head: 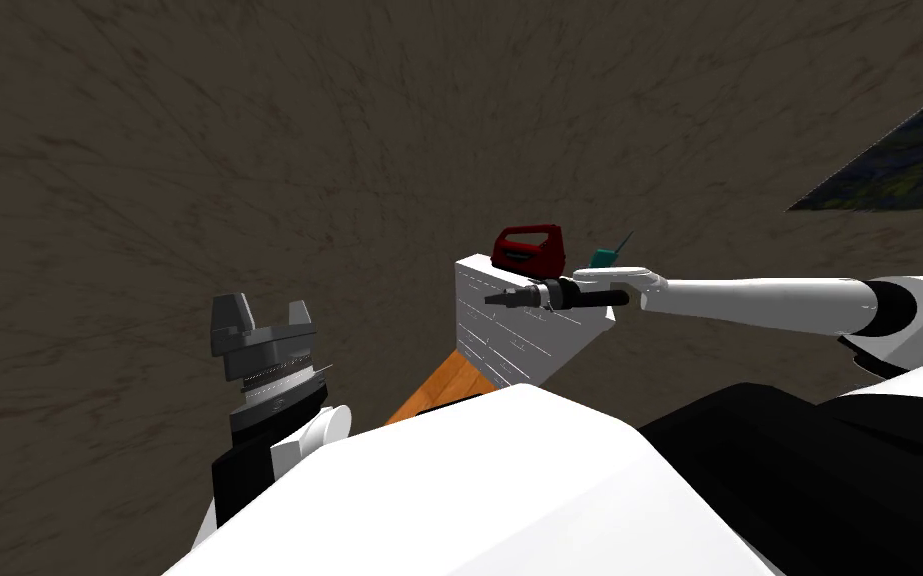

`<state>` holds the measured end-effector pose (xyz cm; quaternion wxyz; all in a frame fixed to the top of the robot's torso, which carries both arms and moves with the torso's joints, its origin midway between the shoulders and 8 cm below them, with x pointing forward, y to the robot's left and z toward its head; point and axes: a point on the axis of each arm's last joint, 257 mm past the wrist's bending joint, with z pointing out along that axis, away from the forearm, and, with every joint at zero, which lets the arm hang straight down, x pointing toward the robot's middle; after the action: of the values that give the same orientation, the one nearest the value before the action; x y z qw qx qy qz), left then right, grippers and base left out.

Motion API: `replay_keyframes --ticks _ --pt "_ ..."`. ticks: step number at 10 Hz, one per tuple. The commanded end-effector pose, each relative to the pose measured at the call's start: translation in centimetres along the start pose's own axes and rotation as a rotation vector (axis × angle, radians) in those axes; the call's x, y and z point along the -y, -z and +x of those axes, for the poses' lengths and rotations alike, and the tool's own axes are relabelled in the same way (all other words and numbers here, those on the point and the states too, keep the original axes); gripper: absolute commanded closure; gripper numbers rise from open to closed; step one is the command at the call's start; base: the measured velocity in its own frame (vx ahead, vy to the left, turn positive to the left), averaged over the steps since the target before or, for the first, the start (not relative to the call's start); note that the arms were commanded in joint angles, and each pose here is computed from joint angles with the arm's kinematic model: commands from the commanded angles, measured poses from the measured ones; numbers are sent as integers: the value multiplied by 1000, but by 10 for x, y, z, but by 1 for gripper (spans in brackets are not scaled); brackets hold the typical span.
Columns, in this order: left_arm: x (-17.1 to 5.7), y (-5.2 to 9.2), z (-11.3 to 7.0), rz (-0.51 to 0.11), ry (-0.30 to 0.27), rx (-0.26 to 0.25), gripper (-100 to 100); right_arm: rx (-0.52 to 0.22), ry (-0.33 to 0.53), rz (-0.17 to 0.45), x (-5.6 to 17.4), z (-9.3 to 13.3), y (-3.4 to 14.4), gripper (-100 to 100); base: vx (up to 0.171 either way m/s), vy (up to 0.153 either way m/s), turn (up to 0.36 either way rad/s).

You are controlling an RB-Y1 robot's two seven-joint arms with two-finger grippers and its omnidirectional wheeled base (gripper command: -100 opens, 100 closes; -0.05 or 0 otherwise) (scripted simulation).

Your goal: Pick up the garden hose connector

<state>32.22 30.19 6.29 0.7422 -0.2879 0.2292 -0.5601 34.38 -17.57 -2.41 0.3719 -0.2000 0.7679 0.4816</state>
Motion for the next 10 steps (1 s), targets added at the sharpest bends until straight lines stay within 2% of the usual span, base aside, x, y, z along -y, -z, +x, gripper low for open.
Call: replay_keyframes --ticks 1,3,4,5,6,7,9,10 --pt "0 0 0 0 0 0 0 -21 14 42 10 -7 5 -100 -2 -24 124" --pt "0 0 0 0 0 0 0 -62 34 68 12 -4 6 -100 2 -36 34" --pt "0 0 0 0 0 0 0 -68 43 105 21 -13 12 -100 -2 -45 118" --pt "0 0 0 0 0 0 0 -112 65 134 23 -11 14 -100 -3 -50 64" --pt "0 0 0 0 0 0 0 -112 65 134 23 -11 14 -100 1 -21 -13" --pt "0 0 0 0 0 0 0 -125 79 179 32 -19 21 -100 3 -36 92" --pt "0 0 0 0 0 0 0 -157 96 202 34 -18 23 -100 -2 -40 26" --pt "0 0 0 0 0 0 0 -164 108 246 42 -27 30 -100 -11 -42 80"
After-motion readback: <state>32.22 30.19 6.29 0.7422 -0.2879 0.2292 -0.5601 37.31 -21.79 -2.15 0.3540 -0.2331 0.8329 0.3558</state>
